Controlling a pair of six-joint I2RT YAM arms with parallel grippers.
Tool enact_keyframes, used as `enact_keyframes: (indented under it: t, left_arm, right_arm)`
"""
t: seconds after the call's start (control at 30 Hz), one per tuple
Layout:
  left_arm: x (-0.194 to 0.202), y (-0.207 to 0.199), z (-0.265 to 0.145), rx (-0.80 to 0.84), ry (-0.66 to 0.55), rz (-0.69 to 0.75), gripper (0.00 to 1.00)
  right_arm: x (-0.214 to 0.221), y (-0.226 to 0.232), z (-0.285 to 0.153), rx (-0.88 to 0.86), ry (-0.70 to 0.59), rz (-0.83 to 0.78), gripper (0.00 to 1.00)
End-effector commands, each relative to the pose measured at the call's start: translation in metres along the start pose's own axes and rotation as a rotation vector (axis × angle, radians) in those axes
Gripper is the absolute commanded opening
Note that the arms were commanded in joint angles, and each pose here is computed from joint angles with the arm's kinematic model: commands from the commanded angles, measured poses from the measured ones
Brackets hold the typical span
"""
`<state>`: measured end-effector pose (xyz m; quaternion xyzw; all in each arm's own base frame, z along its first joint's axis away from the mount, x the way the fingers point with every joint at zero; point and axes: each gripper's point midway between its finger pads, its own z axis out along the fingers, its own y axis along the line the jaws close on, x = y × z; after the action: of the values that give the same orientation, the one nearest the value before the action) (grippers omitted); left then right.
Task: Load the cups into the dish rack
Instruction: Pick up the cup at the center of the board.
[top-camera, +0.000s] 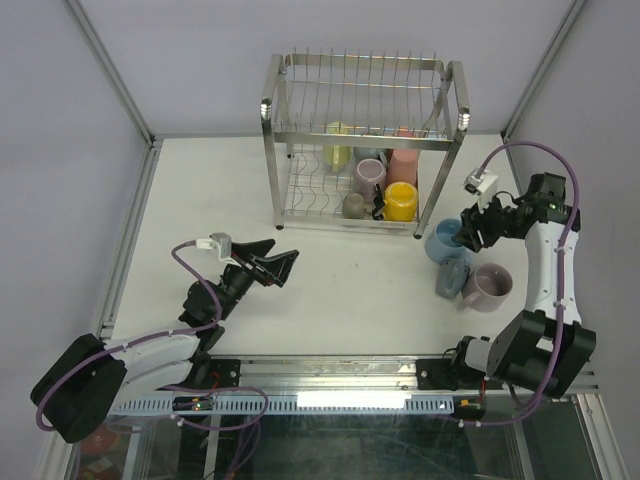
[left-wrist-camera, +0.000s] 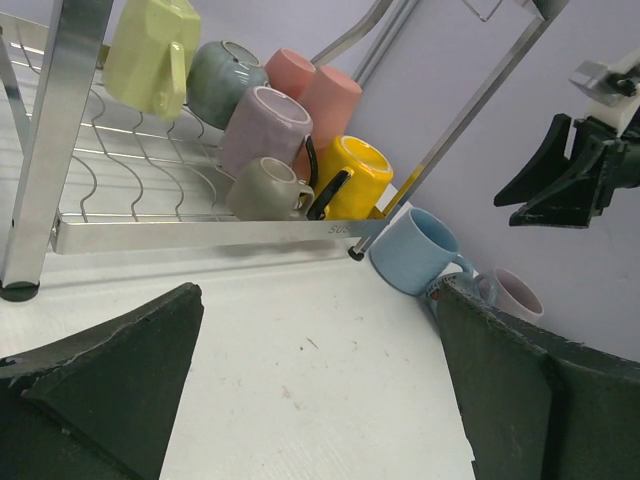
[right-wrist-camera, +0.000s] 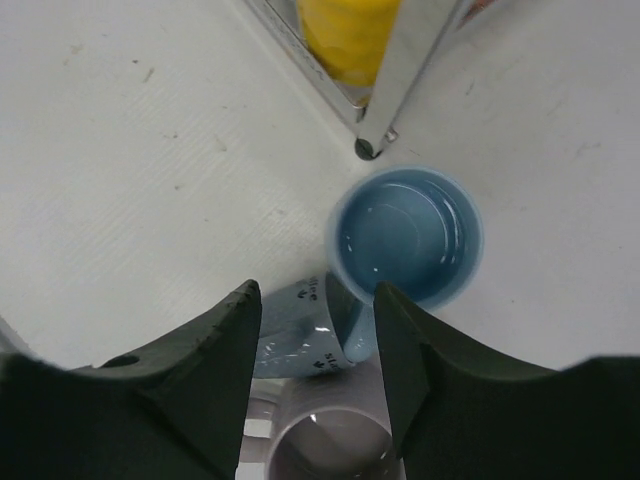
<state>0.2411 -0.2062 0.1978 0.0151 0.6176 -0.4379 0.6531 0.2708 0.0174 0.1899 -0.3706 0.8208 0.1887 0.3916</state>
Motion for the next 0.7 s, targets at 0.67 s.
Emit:
enact_keyframes:
  t: [0.67]
  left_arm:
    - [-0.014, -0.004, 0.009, 0.016, -0.057, -0.041, 0.99]
  right_arm:
    - [0.037, -0.118, 0.04, 0.244, 0.145, 0.014, 0.54]
